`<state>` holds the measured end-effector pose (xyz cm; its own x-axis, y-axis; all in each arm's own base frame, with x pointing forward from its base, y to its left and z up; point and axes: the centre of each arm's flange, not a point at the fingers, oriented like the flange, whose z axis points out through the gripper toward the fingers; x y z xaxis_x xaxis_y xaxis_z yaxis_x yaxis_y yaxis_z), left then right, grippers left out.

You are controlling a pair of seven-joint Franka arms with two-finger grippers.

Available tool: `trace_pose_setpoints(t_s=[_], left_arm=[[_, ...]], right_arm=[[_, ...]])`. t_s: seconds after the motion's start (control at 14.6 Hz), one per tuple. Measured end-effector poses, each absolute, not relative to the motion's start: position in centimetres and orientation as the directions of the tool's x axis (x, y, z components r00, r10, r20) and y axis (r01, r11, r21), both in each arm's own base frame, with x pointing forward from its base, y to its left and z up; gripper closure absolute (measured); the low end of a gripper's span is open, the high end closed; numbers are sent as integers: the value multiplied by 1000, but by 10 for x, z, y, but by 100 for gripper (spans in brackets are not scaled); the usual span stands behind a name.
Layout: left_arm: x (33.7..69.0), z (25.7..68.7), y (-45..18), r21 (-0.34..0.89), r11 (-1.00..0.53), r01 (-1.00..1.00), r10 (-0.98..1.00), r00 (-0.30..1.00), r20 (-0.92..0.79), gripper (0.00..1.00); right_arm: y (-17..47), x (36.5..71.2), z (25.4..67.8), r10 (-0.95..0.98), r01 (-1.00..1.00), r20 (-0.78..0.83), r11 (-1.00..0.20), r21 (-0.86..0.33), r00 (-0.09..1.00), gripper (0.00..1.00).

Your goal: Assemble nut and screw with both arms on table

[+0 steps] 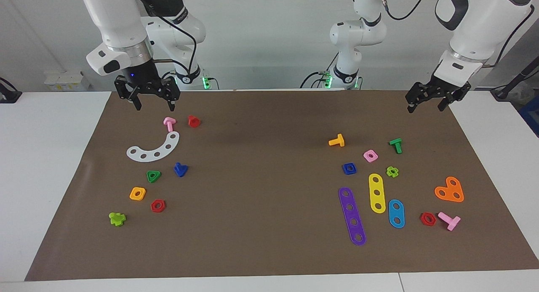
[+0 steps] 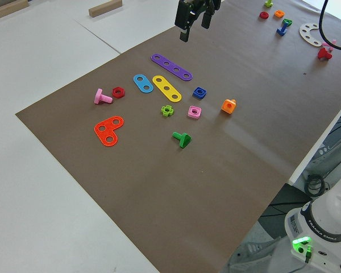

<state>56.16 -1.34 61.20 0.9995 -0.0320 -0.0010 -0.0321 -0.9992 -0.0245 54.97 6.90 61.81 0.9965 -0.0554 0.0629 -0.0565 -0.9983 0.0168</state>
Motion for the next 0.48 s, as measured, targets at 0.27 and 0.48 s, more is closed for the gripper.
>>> trace_pose_setpoints(t_s=[0.27,0.48], left_arm=[[562,612,-13,-25,-999,-32,-32,999,-1,0],[562,612,-13,-25,-999,-32,-32,999,-1,0]], right_arm=[[68,550,618,-57,-58,62,-998,17,996,0],[68,550,618,-57,-58,62,-998,17,996,0]])
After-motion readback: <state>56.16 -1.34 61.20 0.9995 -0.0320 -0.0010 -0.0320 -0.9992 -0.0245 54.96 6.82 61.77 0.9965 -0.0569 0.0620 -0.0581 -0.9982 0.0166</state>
